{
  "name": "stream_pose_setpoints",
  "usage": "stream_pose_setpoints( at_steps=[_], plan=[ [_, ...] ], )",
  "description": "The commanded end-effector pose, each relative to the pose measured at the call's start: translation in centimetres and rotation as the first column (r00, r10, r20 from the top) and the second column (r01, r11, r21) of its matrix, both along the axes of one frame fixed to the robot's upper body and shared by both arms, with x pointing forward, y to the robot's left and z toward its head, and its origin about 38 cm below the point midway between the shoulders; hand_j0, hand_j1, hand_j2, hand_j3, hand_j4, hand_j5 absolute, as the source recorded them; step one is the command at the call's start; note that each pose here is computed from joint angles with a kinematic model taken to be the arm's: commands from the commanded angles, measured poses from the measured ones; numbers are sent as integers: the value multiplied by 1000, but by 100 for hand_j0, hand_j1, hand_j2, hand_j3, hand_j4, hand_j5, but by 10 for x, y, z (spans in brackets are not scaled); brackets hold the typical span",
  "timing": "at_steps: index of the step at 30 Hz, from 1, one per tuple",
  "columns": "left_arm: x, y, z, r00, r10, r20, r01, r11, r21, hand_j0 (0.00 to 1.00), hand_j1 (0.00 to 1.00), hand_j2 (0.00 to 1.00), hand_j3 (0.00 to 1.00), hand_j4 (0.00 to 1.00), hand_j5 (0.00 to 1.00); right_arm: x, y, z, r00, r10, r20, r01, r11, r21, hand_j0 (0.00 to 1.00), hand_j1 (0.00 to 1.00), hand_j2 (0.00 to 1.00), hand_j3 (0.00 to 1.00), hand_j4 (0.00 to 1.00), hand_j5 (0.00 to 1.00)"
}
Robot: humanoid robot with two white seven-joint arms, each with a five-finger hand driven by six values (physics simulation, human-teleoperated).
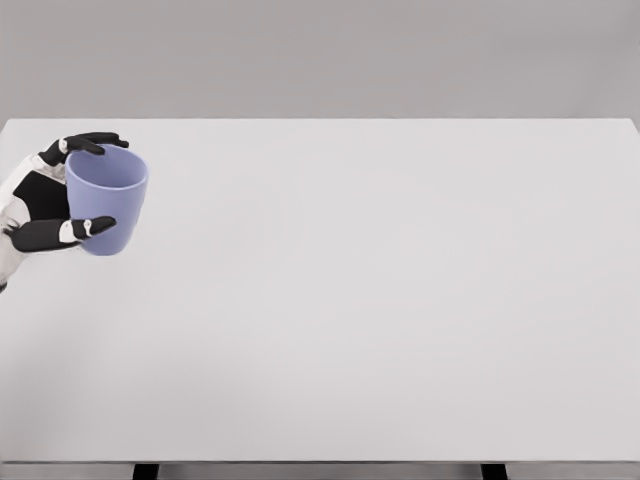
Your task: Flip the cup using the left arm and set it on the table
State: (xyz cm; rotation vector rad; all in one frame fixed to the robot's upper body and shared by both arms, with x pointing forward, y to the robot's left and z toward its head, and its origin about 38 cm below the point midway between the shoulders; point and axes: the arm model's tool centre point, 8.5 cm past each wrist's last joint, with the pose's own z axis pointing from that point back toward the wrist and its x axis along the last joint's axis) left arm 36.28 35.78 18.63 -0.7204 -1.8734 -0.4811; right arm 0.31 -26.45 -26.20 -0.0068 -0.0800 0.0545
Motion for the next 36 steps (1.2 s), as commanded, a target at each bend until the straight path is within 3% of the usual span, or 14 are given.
stream_pose_setpoints(
  at_steps=[1,3,6,12,16,17,21,36],
  plan=[
    [6,-15,-33,995,3,-99,-11,996,-83,54,54,54,54,54,54,0,0,0,1000,0,0,0,1000,0,100,100,100,100,100,100],
    [18,-27,-34,997,3,-82,-11,995,-97,56,56,56,56,56,56,0,0,0,1000,0,0,0,1000,0,100,100,100,100,100,100],
    [41,-54,-48,999,16,-50,-18,999,-38,57,57,57,57,57,57,0,0,0,1000,0,0,0,1000,0,100,100,100,100,100,100],
    [62,-92,-60,999,34,26,-34,999,-8,57,57,57,57,57,57,0,0,0,1000,0,0,0,1000,0,100,100,100,100,100,100],
    [69,-103,-58,999,34,42,-33,999,-17,58,58,58,58,58,58,0,0,0,1000,0,0,0,1000,0,100,100,100,100,100,100],
    [72,-108,-65,999,42,35,-41,999,-15,58,58,58,58,58,58,0,0,0,1000,0,0,0,1000,0,100,100,100,100,100,100],
    [72,-121,-74,996,51,79,-52,999,8,58,58,58,58,58,58,0,0,0,1000,1,0,-1,1000,0,100,100,100,100,100,100],
    [67,-126,-89,997,45,58,-48,998,51,59,59,59,59,59,59,0,0,0,1000,0,0,0,1000,0,100,100,100,100,100,100]
  ],
)
